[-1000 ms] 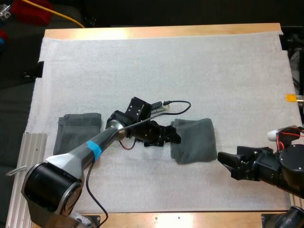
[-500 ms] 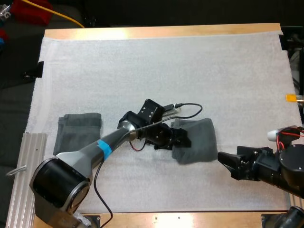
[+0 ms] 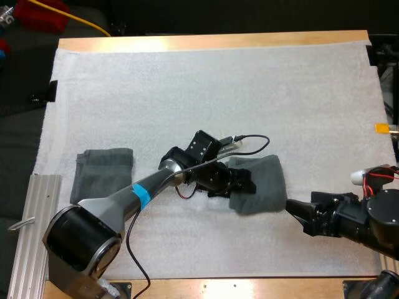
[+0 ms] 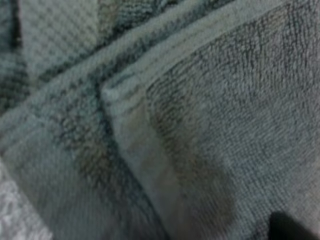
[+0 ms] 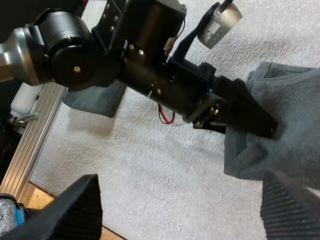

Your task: Pick towel from pile, fold and stack

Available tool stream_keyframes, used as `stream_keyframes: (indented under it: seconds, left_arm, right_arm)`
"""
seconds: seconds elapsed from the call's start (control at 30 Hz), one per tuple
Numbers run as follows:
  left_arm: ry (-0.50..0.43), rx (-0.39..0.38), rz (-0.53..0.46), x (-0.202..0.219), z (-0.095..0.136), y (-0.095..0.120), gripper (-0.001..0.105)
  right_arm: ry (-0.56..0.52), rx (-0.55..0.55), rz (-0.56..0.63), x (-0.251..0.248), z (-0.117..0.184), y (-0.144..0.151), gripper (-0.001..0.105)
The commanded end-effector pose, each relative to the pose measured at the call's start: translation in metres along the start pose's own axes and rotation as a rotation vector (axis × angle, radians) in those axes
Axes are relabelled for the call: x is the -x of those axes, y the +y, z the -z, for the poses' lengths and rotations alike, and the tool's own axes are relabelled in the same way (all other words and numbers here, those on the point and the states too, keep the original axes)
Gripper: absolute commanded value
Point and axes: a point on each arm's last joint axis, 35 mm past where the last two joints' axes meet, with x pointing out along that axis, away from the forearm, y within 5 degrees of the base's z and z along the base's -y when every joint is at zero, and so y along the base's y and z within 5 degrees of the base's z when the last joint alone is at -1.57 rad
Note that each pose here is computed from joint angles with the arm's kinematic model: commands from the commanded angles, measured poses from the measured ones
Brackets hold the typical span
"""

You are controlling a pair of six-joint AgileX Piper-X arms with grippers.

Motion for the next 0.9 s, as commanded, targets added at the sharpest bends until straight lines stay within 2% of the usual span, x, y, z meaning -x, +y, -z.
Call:
stream_keyframes:
  seconds: [0.0,0.13,0.33,0.47,0.67,0.87]
  left_arm:
    - [-0.007,-0.005,-0.001,-0.003,0.000,-0.003,0.051]
    - [-0.024,-0.010,-0.019,-0.004,0.001,-0.003,0.025]
    - [-0.023,-0.042,-0.019,-0.003,0.001,-0.004,0.002]
    - [-0.035,-0.129,-0.011,0.010,0.004,-0.009,0.000]
    - [-0.076,-0.274,-0.021,0.054,0.008,-0.011,0.000]
    - [-0.132,-0.319,-0.134,0.111,0.011,0.005,0.000]
  right_arm:
    - [-0.004,0.005,-0.003,0.002,0.000,0.000,0.065]
    - [-0.004,0.005,-0.003,0.002,0.000,0.000,0.065]
    - [-0.004,0.005,-0.003,0.002,0.000,0.000,0.065]
    - [-0.004,0.005,-0.003,0.002,0.000,0.000,0.065]
    - [-0.004,0.005,-0.003,0.002,0.000,0.000,0.065]
    - [-0.004,0.005,-0.003,0.002,0.000,0.000,0.065]
